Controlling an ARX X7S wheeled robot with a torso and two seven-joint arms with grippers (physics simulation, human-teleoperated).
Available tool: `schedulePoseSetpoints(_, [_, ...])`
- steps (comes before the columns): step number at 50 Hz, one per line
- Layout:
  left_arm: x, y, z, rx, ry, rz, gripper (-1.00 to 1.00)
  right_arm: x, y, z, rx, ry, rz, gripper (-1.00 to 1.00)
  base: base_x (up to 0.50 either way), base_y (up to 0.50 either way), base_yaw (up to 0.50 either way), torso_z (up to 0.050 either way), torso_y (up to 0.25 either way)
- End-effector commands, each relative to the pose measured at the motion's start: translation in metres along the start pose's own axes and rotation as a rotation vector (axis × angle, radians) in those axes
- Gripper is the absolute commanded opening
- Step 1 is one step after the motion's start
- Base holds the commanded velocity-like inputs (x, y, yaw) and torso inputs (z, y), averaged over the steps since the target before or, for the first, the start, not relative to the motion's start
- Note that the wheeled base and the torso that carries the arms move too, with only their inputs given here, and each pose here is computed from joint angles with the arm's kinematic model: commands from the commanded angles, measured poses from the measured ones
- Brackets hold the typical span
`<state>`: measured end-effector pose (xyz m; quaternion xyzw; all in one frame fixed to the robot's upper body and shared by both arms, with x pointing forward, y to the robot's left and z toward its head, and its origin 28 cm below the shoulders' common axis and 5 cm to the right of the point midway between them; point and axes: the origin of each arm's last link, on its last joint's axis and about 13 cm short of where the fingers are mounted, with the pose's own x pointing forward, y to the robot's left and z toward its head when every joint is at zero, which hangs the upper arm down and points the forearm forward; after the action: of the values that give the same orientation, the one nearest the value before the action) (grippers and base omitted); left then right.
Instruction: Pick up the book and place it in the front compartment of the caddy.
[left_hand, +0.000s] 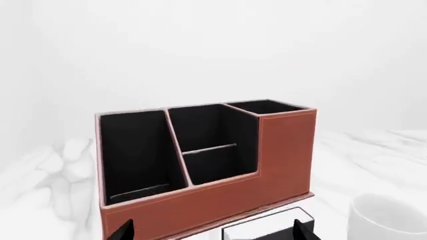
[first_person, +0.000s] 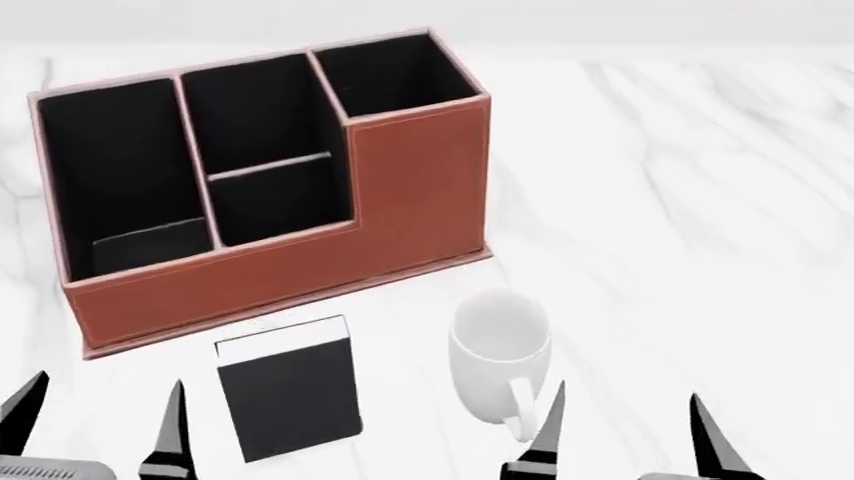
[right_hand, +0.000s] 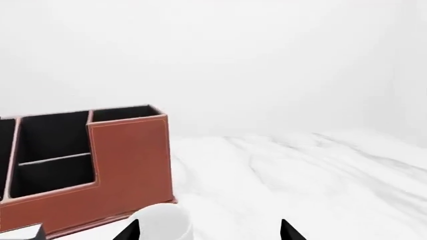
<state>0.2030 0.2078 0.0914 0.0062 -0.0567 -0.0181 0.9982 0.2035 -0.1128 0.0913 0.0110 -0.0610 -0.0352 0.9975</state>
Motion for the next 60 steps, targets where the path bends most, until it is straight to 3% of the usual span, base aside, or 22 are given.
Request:
schedulePoseSetpoints(1, [-0.01,0.001,0.025,0.014,-0.08,-0.038,1.0,-0.007,-0.009,0.026,0.026,-0.076,-0.015,1.0,0.5,0.0,0.0,0.0,0.0])
schedulePoseSetpoints(30, [-0.01,0.001,0.035,0.011,-0.115,-0.049,1.0,-0.009,-0.017,0.034,0.031,-0.163,-0.049,1.0,0.5,0.0,0.0,0.0,0.001])
schedulePoseSetpoints(49, [-0.012,0.002,0.032,0.001,-0.109,-0.053,1.0,-0.006,-0.016,0.027,0.002,-0.122,-0.051,1.0,0.5,0.0,0.0,0.0,0.002])
schedulePoseSetpoints(60, [-0.012,0.002,0.031,-0.002,-0.105,-0.054,1.0,-0.007,-0.015,0.025,0.02,-0.156,-0.031,1.0,0.0,0.0,0.02,0.0,0.001])
